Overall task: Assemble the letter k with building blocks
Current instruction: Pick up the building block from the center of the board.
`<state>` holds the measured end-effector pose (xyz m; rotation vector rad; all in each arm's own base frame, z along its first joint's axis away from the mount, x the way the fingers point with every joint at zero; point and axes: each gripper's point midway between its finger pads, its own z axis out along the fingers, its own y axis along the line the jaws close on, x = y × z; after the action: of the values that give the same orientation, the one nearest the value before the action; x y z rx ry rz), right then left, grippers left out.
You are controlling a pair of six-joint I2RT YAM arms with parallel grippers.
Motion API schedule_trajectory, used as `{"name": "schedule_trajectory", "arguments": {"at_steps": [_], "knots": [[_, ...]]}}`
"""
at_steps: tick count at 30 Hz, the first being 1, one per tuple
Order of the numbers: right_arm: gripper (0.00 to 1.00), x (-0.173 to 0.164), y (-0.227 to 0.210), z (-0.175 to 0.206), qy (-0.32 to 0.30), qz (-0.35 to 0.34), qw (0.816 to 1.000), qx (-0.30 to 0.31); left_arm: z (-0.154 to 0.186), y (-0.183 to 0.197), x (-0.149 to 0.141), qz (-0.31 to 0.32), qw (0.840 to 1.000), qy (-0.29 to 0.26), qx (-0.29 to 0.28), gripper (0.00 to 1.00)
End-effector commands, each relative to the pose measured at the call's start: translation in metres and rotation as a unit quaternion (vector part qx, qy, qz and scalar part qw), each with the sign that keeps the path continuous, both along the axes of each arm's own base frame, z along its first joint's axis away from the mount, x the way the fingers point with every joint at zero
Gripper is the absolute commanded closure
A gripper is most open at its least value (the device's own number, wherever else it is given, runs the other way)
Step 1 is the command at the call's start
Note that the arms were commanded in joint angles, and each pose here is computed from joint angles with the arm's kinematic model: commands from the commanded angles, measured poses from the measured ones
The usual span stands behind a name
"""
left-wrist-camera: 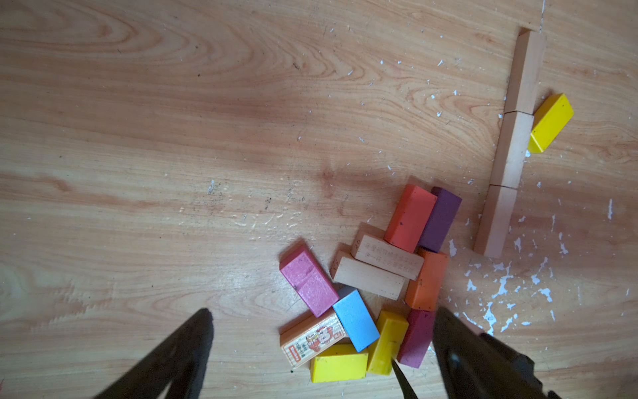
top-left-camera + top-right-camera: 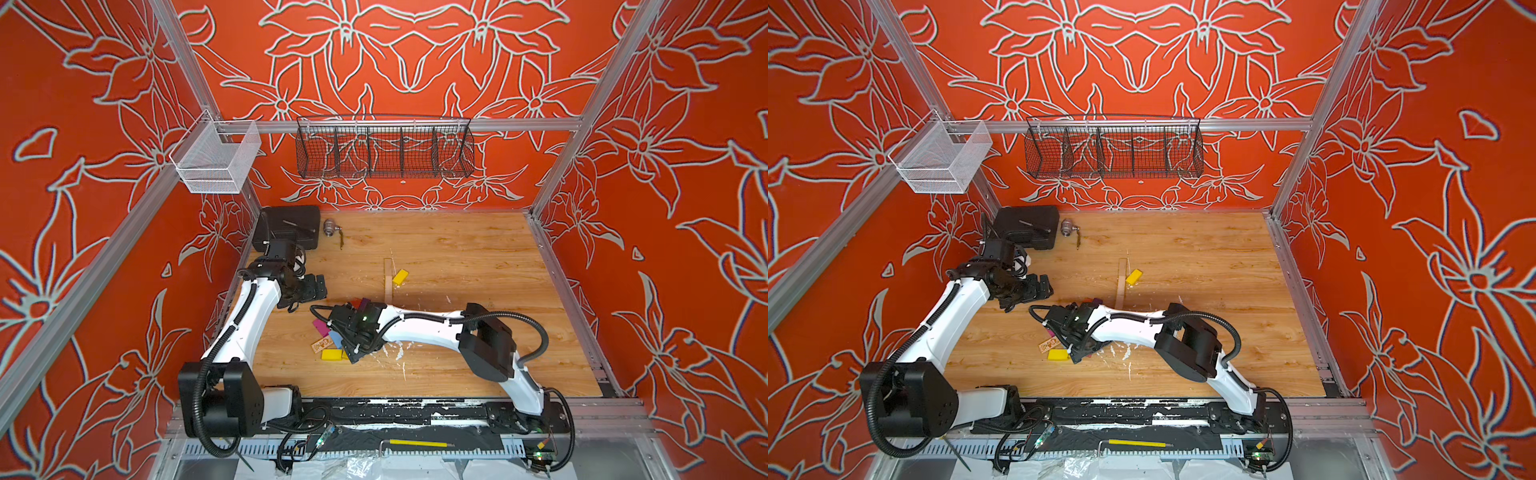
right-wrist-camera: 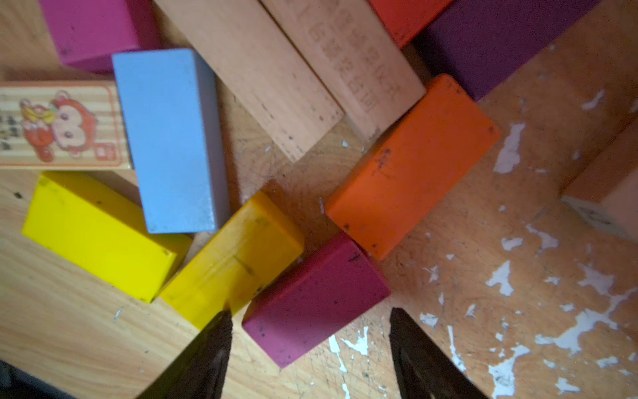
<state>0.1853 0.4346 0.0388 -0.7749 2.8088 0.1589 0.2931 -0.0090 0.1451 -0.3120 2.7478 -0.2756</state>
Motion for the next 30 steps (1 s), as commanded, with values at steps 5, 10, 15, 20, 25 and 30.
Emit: {"name": "schedule_trajectory", "arguments": {"at_steps": [5, 10, 15, 20, 25, 30], "knots": [[0.30, 0.005, -0.014, -0.008, -0.013, -0.019, 0.999, -0.033, -0.003, 0.003, -0.003, -0.002, 1.000, 0.003, 0.005, 0.03], [0.32, 0.013, -0.031, -0.001, -0.040, -0.041, 0.997, -0.043, -0.003, 0.003, -0.004, -0.003, 1.000, 0.003, 0.005, 0.03], [0.33, 0.013, -0.037, 0.004, -0.044, -0.048, 0.997, -0.041, -0.004, 0.002, -0.005, -0.005, 1.000, 0.003, 0.004, 0.03], [0.34, 0.014, -0.038, 0.010, -0.049, -0.050, 0.997, -0.026, -0.003, 0.002, -0.005, -0.008, 1.000, 0.000, 0.005, 0.03], [0.37, 0.017, -0.031, 0.012, -0.039, -0.057, 0.998, 0.011, -0.004, 0.002, -0.005, -0.013, 1.000, -0.001, 0.004, 0.03], [0.44, 0.020, -0.029, 0.009, -0.025, -0.061, 0.998, 0.021, -0.004, 0.001, -0.005, -0.017, 1.000, -0.004, 0.005, 0.03]]}}
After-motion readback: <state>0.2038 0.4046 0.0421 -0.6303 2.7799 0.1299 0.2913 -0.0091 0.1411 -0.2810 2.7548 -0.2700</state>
